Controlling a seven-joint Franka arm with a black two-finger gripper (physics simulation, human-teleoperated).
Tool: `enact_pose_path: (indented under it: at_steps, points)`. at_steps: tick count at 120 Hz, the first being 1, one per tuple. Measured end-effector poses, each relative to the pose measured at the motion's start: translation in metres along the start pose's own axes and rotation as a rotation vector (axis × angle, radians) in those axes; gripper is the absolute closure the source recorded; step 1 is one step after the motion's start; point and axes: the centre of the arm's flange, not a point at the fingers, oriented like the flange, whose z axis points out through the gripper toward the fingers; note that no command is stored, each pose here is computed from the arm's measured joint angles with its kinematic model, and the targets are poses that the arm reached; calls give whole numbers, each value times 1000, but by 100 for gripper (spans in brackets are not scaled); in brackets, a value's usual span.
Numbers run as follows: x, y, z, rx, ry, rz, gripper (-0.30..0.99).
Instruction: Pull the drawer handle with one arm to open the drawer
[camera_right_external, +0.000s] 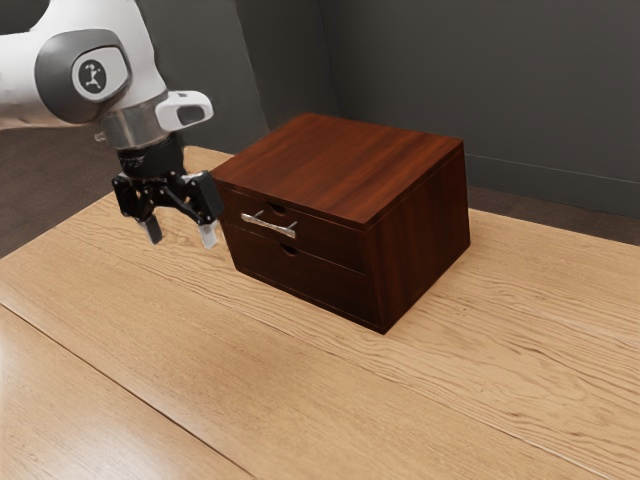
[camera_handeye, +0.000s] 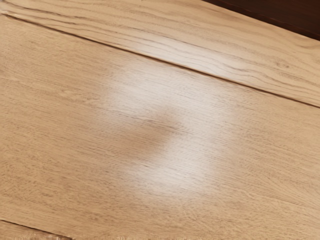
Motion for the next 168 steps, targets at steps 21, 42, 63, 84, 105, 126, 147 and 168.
enact_pose_path:
  at_steps: [21, 42, 63, 84, 105, 126, 147, 168]
  points:
    - [-3, 13, 1, -9, -17, 15, 0]
    - [-49, 58, -96, -65, 152, -41, 0]
    - [-42, 71, -84, -77, 135, -306, 0]
    - [-41, 57, -64, -107, 133, -539, 0]
    - [-57, -44, 11, -204, 206, -881, 0]
    - [-77, -41, 34, -250, 342, -1035, 0]
    - [-68, -51, 51, -288, 399, -1187, 0]
    - [-63, -37, 63, -330, 431, -1257, 0]
